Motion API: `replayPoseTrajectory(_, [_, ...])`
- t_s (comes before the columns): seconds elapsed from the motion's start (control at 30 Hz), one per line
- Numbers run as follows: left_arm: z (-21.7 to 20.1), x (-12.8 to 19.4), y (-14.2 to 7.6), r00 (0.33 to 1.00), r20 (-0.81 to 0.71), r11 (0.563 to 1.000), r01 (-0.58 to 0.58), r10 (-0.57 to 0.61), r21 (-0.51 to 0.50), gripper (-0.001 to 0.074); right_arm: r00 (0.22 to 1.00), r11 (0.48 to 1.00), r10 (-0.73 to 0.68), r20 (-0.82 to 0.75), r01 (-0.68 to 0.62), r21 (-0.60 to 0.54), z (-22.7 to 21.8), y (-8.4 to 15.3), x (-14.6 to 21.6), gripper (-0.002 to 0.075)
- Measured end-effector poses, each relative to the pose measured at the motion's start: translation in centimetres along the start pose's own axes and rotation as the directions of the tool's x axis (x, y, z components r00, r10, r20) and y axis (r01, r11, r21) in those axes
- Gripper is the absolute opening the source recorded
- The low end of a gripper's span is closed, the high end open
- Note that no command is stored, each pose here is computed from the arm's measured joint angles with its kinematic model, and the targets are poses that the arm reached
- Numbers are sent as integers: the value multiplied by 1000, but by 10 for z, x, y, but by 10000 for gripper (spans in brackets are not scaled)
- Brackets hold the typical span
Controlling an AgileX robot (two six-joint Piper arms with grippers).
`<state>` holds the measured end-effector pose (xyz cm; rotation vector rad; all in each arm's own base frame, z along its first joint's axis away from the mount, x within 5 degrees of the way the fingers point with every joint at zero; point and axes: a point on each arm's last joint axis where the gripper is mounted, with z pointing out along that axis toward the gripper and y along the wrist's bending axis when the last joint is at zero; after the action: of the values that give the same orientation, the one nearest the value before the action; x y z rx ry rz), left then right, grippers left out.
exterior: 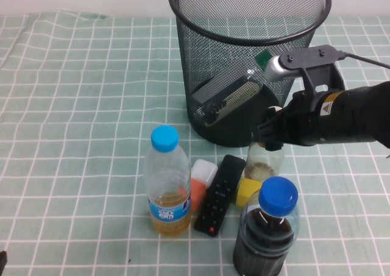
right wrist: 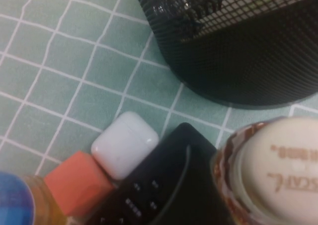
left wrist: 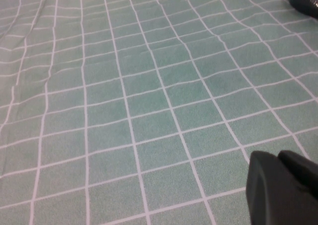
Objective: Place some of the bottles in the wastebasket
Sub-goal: Pick up a bottle from the table with right arm, then place the bottle in the trash can
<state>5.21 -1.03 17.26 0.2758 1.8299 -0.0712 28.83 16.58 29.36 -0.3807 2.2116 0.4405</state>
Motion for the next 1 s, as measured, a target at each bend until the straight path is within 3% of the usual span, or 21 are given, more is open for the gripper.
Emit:
replayPoseTrajectory(0.13, [0,0,0,1000,0,1000,0,0,0,-3,1000,1000,0,8,0,0,0,0,-1,419])
replayPoseTrajectory(0.47, [0,0,0,1000,0,1000,0,0,0,-3,997,998,-66,40,66,12,-19,1,-7,1])
replayPoseTrajectory(0.77, [0,0,0,1000,0,1000,-2,2,-1,-3,998,996,-54,31,51,78,-86,-1,-10,0])
replayPoseTrajectory(0.87, [0,0,0,1000,0,1000,-2,2,-1,-3,998,982,-40,52,30,185,-113,-10,-12,0])
replayPoseTrajectory(1.0, [0,0,0,1000,0,1000,-2,2,-1,-3,993,922,-37,109,-8,388,-155,-23,-33,0])
